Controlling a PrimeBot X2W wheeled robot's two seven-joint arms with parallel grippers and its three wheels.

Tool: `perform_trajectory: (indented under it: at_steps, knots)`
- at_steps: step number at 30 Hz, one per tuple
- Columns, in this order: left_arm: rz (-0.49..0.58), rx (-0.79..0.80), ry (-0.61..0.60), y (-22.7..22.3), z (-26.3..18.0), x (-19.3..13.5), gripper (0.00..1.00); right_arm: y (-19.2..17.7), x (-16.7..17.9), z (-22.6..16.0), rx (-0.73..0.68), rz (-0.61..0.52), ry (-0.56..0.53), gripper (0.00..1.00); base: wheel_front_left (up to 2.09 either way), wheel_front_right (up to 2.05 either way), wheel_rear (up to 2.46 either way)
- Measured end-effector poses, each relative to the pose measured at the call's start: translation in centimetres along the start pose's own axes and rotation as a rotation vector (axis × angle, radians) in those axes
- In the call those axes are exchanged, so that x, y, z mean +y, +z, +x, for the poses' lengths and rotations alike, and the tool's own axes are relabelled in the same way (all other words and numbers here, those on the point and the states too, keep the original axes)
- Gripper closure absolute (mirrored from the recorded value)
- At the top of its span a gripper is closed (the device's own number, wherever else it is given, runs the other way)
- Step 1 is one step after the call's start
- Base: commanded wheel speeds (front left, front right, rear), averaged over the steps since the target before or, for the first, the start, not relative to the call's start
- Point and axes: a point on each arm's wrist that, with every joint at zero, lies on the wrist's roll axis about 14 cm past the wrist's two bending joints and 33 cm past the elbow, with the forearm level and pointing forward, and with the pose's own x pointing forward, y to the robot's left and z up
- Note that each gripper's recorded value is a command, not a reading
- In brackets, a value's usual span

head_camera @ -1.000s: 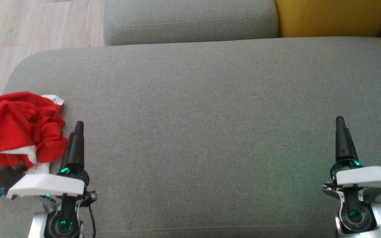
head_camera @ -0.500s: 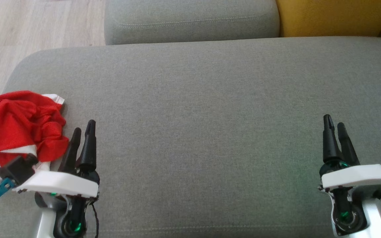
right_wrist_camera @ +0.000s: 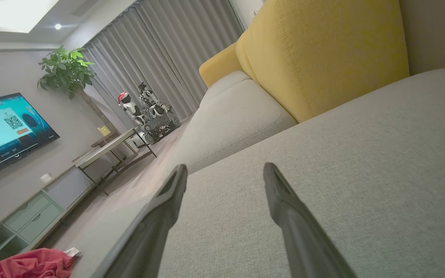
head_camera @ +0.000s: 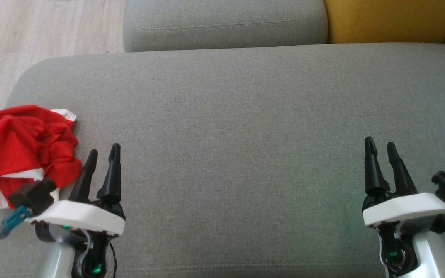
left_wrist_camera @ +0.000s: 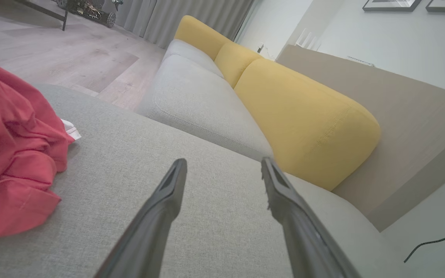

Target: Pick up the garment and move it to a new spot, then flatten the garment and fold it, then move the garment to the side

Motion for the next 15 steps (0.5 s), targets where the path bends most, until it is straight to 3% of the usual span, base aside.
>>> perform_trajectory:
  at_steps: [15]
  knots:
    - [0.186,-0.004,-0.026,-0.27,-0.15,-0.31,0.00,-0.96,0.25,0.04,0.037,-0.188,0.013,0.00,0.00,0.00,0.00]
